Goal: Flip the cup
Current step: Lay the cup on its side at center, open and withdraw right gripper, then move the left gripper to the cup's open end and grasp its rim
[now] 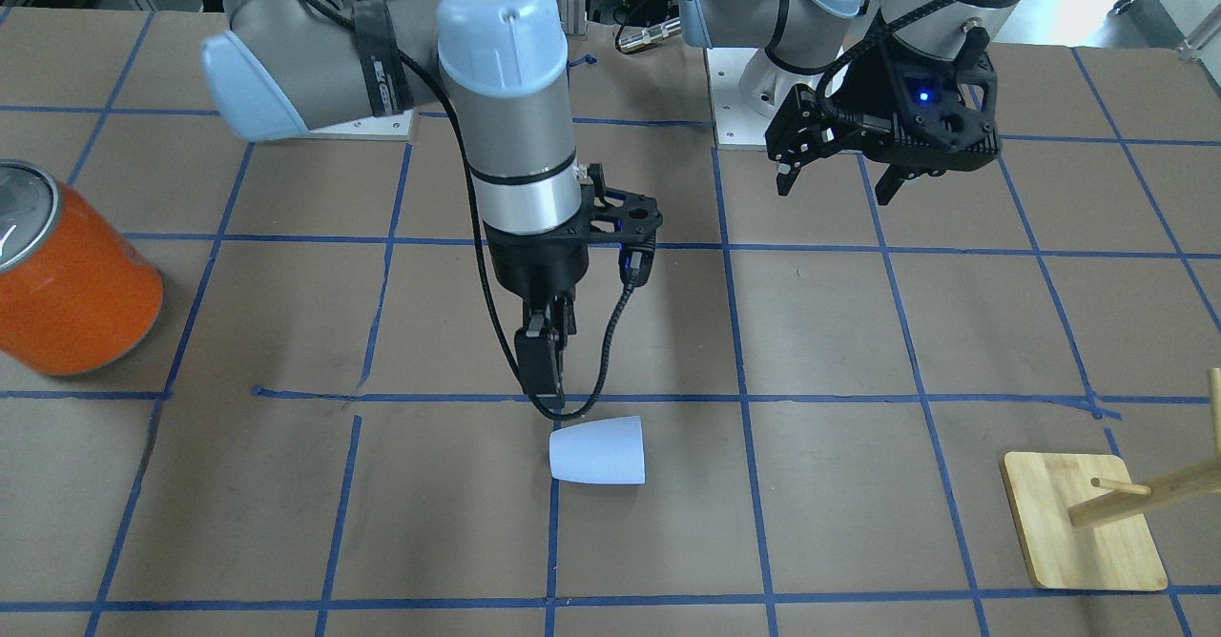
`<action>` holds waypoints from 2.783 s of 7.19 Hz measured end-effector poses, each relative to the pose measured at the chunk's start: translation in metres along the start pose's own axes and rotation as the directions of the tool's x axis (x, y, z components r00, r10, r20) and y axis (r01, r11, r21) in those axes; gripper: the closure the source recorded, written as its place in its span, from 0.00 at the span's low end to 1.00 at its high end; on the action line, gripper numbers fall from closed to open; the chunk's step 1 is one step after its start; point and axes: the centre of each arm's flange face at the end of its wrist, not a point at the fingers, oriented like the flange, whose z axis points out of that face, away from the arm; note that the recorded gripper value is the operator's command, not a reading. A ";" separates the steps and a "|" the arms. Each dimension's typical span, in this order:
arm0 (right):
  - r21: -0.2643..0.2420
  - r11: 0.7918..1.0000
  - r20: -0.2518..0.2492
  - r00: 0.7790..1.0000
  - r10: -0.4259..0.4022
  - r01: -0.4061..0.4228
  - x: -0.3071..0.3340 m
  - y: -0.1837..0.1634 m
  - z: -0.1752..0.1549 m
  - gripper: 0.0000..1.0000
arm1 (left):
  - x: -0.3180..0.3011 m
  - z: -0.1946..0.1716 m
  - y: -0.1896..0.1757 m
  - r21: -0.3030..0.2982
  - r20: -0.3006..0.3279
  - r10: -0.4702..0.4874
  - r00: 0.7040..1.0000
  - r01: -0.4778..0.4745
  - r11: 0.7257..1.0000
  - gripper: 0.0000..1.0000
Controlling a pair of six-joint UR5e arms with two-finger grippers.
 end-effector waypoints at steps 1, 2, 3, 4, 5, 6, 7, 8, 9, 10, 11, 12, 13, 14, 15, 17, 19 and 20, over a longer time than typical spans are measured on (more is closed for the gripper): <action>-0.013 0.995 0.000 0.995 0.101 -0.101 0.004 0.015 -0.028 0.00 | 0.000 0.008 -0.012 0.018 -0.059 -0.015 0.998 0.016 1.000 0.00; -0.034 0.974 0.003 0.975 0.223 -0.223 0.011 0.037 -0.051 0.00 | 0.004 0.025 -0.027 0.015 -0.156 -0.035 0.987 0.038 0.999 0.00; -0.059 0.938 0.004 0.940 0.342 -0.341 0.017 0.061 -0.073 0.00 | 0.005 0.051 -0.044 -0.006 -0.221 -0.056 0.974 0.056 0.998 0.00; -0.092 0.895 0.005 0.898 0.440 -0.437 0.024 0.093 -0.098 0.00 | 0.004 0.085 -0.064 -0.015 -0.252 -0.073 0.965 0.072 0.997 0.00; -0.133 0.846 0.006 0.853 0.521 -0.516 0.031 0.130 -0.120 0.00 | 0.001 0.125 -0.083 -0.023 -0.264 -0.088 0.961 0.084 0.996 0.00; -0.166 0.799 0.003 0.810 0.587 -0.578 0.034 0.164 -0.139 0.00 | -0.001 0.161 -0.098 -0.036 -0.288 -0.112 0.951 0.106 0.994 0.00; -0.183 0.737 -0.011 0.751 0.660 -0.651 0.034 0.186 -0.152 0.00 | 0.003 0.188 -0.110 -0.056 -0.350 -0.159 0.923 0.149 0.987 0.00; -0.185 0.630 -0.035 0.646 0.763 -0.754 0.033 0.195 -0.160 0.00 | 0.009 0.211 -0.122 -0.100 -0.422 -0.242 0.874 0.220 0.970 0.00; -0.176 0.492 -0.061 0.508 0.859 -0.853 0.032 0.198 -0.164 0.00 | 0.012 0.232 -0.130 -0.141 -0.455 -0.315 0.833 0.282 0.949 0.02; -0.163 0.353 -0.084 0.370 0.925 -0.921 0.030 0.197 -0.167 0.00 | 0.014 0.254 -0.137 -0.160 -0.468 -0.357 0.809 0.319 0.934 0.01; -0.158 0.233 -0.101 0.251 0.963 -0.960 0.027 0.197 -0.171 0.00 | 0.019 0.271 -0.142 -0.180 -0.485 -0.390 0.783 0.347 0.920 0.00; -0.159 0.133 -0.115 0.152 0.982 -0.978 0.024 0.195 -0.172 0.00 | 0.029 0.283 -0.144 -0.215 -0.509 -0.422 0.750 0.364 0.906 0.00; -0.171 0.065 -0.124 0.087 0.988 -0.983 0.019 0.191 -0.172 0.00 | 0.038 0.290 -0.143 -0.245 -0.523 -0.443 0.728 0.369 0.896 0.00; -0.192 0.035 -0.130 0.060 0.990 -0.981 0.014 0.189 -0.171 0.00 | 0.045 0.296 -0.143 -0.273 -0.539 -0.458 0.707 0.367 0.889 0.00; -0.202 0.024 -0.131 0.051 0.990 -0.979 0.012 0.188 -0.170 0.00 | 0.050 0.301 -0.142 -0.302 -0.558 -0.471 0.683 0.362 0.882 0.00; -0.206 0.024 -0.129 0.052 0.990 -0.978 0.012 0.187 -0.168 0.00 | 0.052 0.314 -0.144 -0.328 -0.566 -0.486 0.666 0.358 0.874 0.03; -0.205 0.019 -0.132 0.047 0.990 -0.979 0.014 0.188 -0.164 0.00 | 0.050 0.326 -0.147 -0.310 -0.562 -0.476 0.676 0.362 0.879 0.35; -0.196 0.019 -0.131 0.045 0.990 -0.980 0.016 0.188 -0.164 0.00 | 0.049 0.329 -0.149 -0.284 -0.561 -0.462 0.686 0.364 0.887 0.71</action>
